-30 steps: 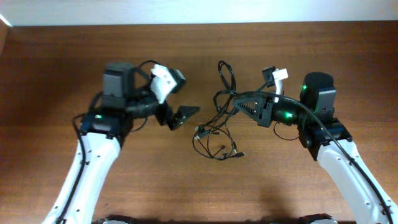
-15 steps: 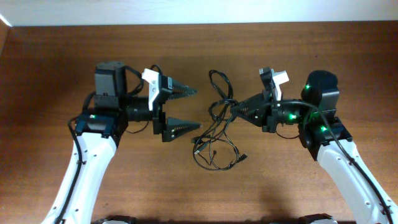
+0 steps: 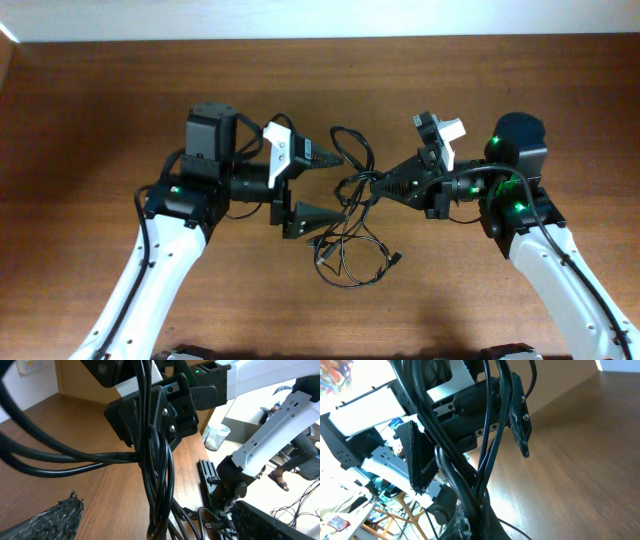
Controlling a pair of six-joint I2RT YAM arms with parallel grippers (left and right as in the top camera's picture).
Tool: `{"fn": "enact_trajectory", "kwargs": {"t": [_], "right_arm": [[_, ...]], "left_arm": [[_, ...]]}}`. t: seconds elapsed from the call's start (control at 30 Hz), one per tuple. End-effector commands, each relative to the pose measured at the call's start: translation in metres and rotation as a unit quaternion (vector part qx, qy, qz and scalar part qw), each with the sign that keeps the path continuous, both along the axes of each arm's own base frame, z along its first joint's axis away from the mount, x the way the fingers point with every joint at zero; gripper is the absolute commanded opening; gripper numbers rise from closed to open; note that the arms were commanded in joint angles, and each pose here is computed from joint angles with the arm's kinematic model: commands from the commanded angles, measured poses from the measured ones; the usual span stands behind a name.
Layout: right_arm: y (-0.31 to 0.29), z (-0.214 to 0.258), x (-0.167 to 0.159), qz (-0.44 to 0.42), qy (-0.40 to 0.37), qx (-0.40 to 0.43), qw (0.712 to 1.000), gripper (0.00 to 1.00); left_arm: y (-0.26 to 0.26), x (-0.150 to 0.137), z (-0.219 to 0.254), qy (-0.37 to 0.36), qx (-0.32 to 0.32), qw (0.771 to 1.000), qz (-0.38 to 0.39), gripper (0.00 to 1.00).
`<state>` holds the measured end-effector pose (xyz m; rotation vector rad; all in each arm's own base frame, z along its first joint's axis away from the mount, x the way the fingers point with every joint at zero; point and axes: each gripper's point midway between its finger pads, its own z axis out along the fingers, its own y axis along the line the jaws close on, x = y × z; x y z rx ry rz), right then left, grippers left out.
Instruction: Untangle cables
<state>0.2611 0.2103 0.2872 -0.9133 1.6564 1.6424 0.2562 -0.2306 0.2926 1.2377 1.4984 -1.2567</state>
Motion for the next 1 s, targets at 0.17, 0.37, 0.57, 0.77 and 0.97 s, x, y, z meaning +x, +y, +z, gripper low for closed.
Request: {"fn": "enact_trajectory", "kwargs": {"t": [0.17, 0.37, 0.57, 0.77, 0.97], "right_arm": [[0.002, 0.006, -0.006, 0.020, -0.011, 0.005, 1.000, 0.04], [0.002, 0.006, -0.006, 0.020, -0.011, 0.005, 1.000, 0.04], [0.002, 0.006, -0.006, 0.020, -0.011, 0.005, 1.000, 0.04], [0.003, 0.006, -0.007, 0.021, -0.011, 0.005, 1.000, 0.04], [0.011, 0.010, -0.012, 0.034, -0.037, 0.009, 0.999, 0.04]], "left_arm": [[0.000, -0.002, 0.003, -0.014, 0.001, 1.000, 0.000, 0.79], [0.000, -0.001, 0.003, -0.015, 0.003, 1.000, 0.003, 0.72], [0.000, 0.001, 0.003, -0.018, 0.005, 1.000, 0.006, 0.70], [0.000, 0.007, -0.002, -0.025, 0.019, 0.999, 0.022, 0.79], [-0.001, 0.008, 0.000, -0.033, 0.017, 0.999, 0.022, 0.62]]}}
